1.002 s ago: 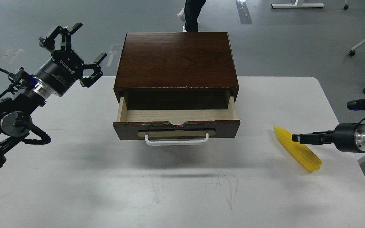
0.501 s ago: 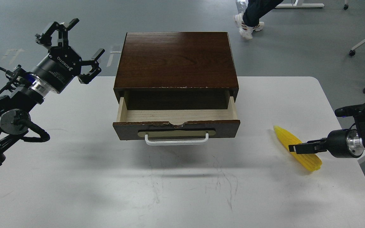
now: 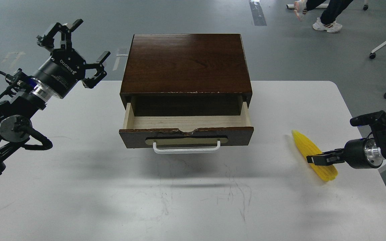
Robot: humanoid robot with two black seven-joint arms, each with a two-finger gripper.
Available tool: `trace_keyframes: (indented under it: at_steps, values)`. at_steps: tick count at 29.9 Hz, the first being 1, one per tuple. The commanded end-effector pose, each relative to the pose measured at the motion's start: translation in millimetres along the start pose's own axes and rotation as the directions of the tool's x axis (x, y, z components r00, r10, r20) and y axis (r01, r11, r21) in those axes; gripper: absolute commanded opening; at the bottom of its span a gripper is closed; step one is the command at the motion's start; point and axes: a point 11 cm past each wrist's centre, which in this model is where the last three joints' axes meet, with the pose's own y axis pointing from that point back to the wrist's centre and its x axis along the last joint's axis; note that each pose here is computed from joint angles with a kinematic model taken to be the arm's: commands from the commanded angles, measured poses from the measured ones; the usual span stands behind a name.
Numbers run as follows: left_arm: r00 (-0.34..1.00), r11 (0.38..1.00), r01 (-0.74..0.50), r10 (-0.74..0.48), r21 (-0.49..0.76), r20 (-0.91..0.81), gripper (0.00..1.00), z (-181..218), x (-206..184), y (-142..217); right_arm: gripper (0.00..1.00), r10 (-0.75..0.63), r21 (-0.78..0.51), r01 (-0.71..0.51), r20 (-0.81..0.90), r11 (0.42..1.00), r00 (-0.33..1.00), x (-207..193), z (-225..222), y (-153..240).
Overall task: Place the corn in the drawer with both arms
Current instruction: 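Lift the corn cob with the right gripper over the box, then lower the corn cob into the open drawer with the right gripper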
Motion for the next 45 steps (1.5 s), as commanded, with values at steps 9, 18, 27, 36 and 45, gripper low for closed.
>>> trace_keyframes:
  at_steps: [9,18,27,36,45]
  values:
    - [1.000,1.000,0.003,-0.003,-0.012,-0.001,0.98,3.3,-1.0,-2.0,0.17,0.253,0.087,-0.238,-0.275,0.967,0.927,172.0,-87.1,82.6]
    - [1.000,1.000,-0.001,0.001,-0.014,0.006,0.99,6.6,0.7,-0.5,0.17,0.261,0.214,-0.168,-0.554,0.962,0.790,254.7,-259.7,83.9]
    - [1.000,1.000,-0.002,0.003,-0.014,0.008,0.99,7.6,1.4,0.1,0.17,0.285,0.293,-0.095,-0.722,0.951,0.630,237.4,-328.2,37.3]
    - [1.000,1.000,-0.001,0.001,-0.013,0.011,0.98,8.3,1.2,0.4,0.17,0.363,0.382,-0.075,-0.773,0.921,0.521,210.5,-336.5,16.9]
    - [1.000,1.000,-0.011,0.011,-0.016,0.026,0.98,15.6,5.4,4.7,0.21,0.285,0.316,-0.018,-0.829,0.949,0.481,193.3,-312.1,1.0]
